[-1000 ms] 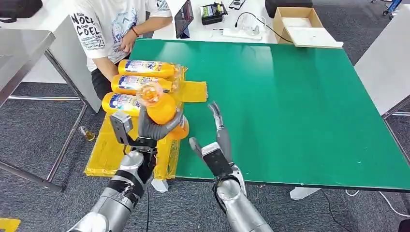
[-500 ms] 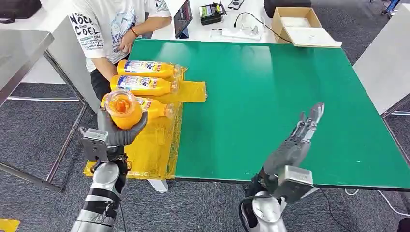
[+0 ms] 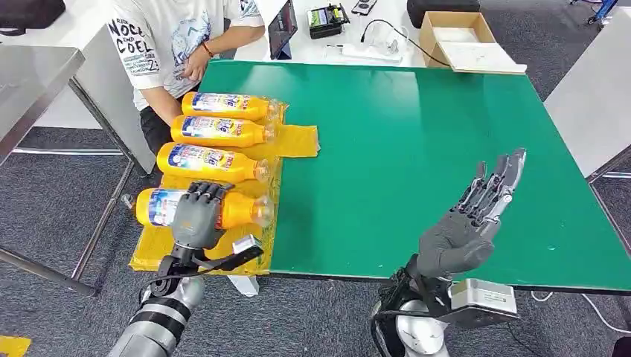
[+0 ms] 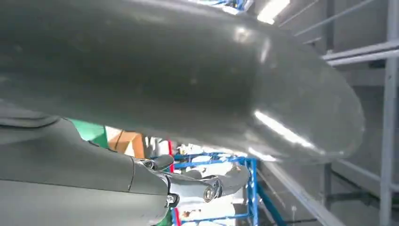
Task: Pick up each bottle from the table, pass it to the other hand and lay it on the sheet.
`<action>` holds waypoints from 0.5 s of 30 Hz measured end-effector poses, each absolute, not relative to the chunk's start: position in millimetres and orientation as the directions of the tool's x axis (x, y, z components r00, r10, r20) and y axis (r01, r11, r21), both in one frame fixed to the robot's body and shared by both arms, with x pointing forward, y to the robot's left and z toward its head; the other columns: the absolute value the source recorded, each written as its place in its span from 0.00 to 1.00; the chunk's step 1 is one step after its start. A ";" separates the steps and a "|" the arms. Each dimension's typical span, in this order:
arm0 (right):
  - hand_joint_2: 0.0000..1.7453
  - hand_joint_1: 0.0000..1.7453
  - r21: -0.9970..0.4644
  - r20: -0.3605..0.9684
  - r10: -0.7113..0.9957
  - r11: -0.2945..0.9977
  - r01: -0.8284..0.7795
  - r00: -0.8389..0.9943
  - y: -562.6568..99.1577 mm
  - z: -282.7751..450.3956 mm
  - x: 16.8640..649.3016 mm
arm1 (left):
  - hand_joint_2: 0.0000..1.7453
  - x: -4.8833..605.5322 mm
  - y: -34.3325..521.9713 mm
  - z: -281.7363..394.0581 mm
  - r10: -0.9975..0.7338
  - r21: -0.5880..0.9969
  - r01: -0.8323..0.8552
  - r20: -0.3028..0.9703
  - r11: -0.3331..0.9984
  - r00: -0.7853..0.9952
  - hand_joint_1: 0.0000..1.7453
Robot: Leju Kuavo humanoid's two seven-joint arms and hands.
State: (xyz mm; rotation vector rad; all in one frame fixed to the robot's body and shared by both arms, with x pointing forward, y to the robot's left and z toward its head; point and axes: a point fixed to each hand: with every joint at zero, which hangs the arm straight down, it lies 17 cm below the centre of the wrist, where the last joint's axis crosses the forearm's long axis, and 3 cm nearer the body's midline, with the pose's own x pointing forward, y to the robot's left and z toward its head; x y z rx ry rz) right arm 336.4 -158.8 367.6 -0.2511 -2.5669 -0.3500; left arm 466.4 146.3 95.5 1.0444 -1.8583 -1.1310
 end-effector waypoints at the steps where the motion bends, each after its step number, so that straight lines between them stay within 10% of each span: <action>1: 0.00 0.00 0.197 0.529 0.106 0.950 0.242 -0.842 -157.6 368.1 336.0 | 1.00 465.2 145.7 88.9 -0.894 0.924 -0.255 0.160 0.284 -0.418 1.00; 15: 0.00 0.00 0.184 0.543 0.079 0.960 0.210 -0.836 -145.9 362.4 344.5 | 1.00 451.6 133.7 27.8 -0.884 0.976 -0.105 0.125 0.192 -0.451 1.00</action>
